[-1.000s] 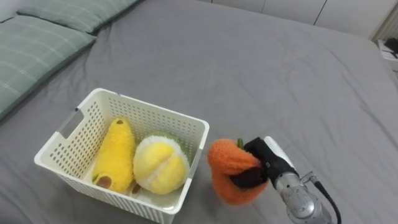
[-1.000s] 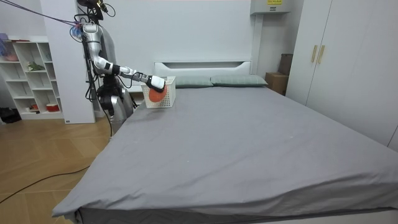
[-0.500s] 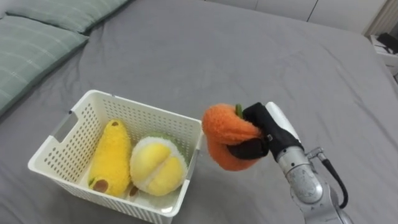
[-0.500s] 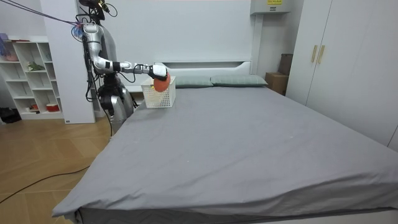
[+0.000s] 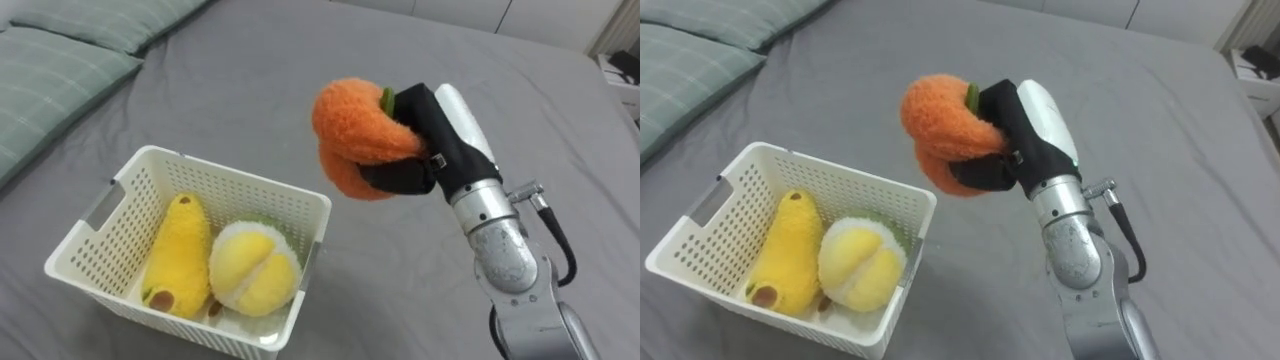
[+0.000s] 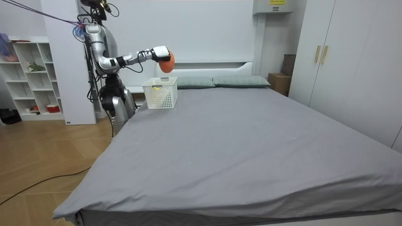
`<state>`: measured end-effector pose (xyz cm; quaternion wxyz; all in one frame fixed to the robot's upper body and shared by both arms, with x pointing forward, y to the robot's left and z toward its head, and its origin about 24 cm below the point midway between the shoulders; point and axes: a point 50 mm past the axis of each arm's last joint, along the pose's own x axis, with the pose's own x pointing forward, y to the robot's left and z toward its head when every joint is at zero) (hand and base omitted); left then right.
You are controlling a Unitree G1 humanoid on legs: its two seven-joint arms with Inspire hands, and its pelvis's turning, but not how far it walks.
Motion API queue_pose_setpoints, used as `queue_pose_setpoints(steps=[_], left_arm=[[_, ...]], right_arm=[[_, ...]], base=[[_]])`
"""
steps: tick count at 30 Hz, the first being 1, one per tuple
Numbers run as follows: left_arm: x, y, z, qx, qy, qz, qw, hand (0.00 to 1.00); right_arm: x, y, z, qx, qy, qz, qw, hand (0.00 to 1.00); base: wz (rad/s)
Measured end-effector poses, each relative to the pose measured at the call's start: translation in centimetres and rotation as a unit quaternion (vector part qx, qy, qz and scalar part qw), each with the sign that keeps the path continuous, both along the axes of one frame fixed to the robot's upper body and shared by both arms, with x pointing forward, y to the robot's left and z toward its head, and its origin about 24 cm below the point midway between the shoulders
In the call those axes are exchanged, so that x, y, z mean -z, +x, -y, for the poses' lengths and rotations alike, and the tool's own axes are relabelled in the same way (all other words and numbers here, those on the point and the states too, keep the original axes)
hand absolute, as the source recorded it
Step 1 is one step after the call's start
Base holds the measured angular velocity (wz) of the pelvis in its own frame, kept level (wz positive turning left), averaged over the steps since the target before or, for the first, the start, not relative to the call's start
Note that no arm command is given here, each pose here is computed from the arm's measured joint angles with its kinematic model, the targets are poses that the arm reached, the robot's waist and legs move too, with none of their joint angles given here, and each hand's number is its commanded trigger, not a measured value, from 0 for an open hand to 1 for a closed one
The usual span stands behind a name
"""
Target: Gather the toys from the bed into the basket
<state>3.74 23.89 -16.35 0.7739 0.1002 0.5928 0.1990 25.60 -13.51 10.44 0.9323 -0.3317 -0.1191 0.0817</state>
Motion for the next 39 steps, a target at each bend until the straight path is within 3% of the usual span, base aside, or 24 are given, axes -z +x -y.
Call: queue_pose_setpoints(steps=[13, 15, 16, 17, 18, 19, 20, 21, 39], left_arm=[[-0.1, 0.8, -0.3, 0.01, 0.005, 0.006, 1.0, 0.0], [-0.1, 0.8, -0.3, 0.01, 0.005, 0.005, 1.0, 0.0], [-0.1, 1.0, -0.3, 0.01, 0.005, 0.006, 1.0, 0.0], [-0.1, 1.0, -0.3, 0.01, 0.005, 0.007, 1.0, 0.0], [-0.2, 1.2, -0.3, 0.011, 0.005, 0.008, 1.0, 0.0], [-0.2, 1.3, -0.4, 0.012, 0.006, 0.009, 1.0, 0.0], [-0.2, 1.4, -0.4, 0.012, 0.006, 0.01, 1.0, 0.0], [-0.2, 1.5, -0.4, 0.013, 0.007, 0.012, 1.0, 0.0], [-0.3, 3.1, 0.3, 0.051, -0.002, 0.027, 0.998, 0.0]], right_arm=[[-0.8, -0.2, -2.1, -0.055, 0.005, 0.003, 0.998, 0.97], [-1.1, -0.1, -2.7, -0.067, 0.008, 0.008, 0.998, 0.8], [-1.2, 0.0, -3.0, -0.073, 0.01, 0.011, 0.997, 0.63], [-1.3, 0.0, -3.2, -0.076, 0.011, 0.011, 0.997, 0.63], [-1.3, 0.0, -3.4, -0.08, 0.01, 0.013, 0.997, 0.47], [-1.4, -0.1, -3.7, -0.086, 0.011, 0.012, 0.996, 0.24], [-1.3, -0.1, -3.8, -0.089, 0.011, 0.012, 0.996, 0.18], [-1.3, -0.2, -4.0, -0.096, 0.009, 0.009, 0.995, 0.0], [-0.2, -0.6, -5.8, -0.142, 0.005, -0.028, 0.99, 0.0]], base=[[0.0], [0.0], [0.0], [0.05], [0.04], [0.0], [0.0], [0.0], [0.03]])
